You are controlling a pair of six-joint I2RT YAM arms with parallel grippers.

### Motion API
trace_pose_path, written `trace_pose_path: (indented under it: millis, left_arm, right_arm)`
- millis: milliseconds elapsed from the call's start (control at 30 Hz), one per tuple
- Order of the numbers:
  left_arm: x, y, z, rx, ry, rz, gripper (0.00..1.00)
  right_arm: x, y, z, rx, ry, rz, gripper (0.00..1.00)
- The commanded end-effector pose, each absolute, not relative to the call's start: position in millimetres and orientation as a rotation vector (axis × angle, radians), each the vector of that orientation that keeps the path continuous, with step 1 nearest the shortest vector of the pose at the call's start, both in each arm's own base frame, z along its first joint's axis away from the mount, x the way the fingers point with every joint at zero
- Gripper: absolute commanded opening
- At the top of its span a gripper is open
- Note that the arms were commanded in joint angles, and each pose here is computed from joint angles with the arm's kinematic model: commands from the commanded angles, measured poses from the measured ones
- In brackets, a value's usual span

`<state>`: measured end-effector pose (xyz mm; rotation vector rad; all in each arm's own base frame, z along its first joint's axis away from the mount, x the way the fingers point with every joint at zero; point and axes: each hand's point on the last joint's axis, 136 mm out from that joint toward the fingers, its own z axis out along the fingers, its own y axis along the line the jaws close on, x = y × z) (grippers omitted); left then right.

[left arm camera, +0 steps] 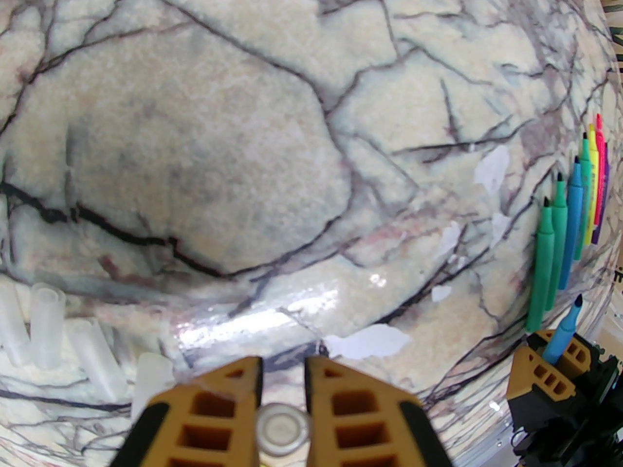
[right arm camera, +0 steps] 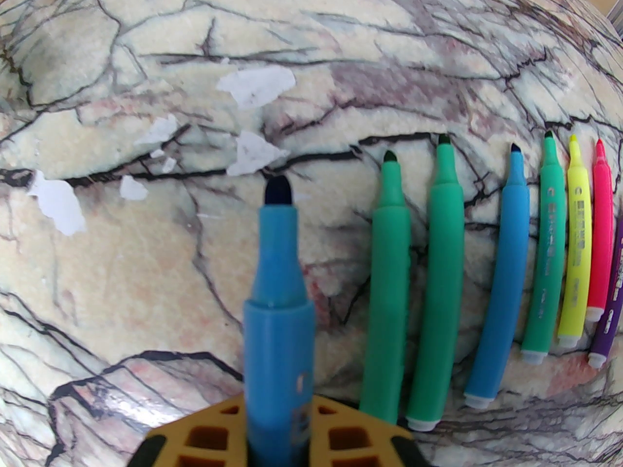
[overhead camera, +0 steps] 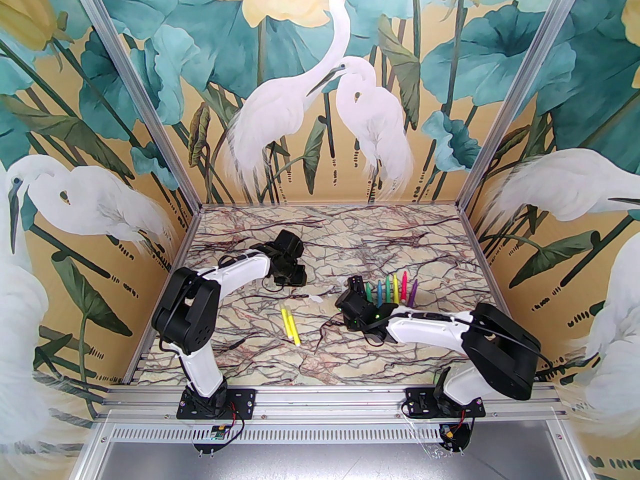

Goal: Open the pen caps

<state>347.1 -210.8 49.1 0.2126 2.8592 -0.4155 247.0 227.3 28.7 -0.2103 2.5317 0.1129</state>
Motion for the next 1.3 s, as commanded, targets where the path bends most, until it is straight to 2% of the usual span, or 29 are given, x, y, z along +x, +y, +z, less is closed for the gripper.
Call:
trace_pose_path:
  millis: [0, 433, 867, 1267]
  left_arm:
    - [347.8, -209.4, 43.3, 0.242, 2.882, -0.352, 0.05]
    - [348.9, -209.6, 28.0, 0.256, 2.927, -0.296, 0.16]
    - [350.1, -207.5, 21.2, 0.252, 2.949, -0.264, 0.27]
    - [352.1, -209.6, 34.5, 0.251, 2.905, -0.295, 0.32]
  right_arm:
    - [257.2, 228.4, 32.9, -0.163, 2.503, 0.09, 0.11]
    - [260.8, 223.8, 20.8, -0.165, 2.527, -0.004, 0.16]
    - [261.9, 220.2, 15.8, -0.174, 2.542, -0.067, 0.28]
    - [261.7, 225.8, 33.0, -0.213, 2.51, -0.046, 0.36]
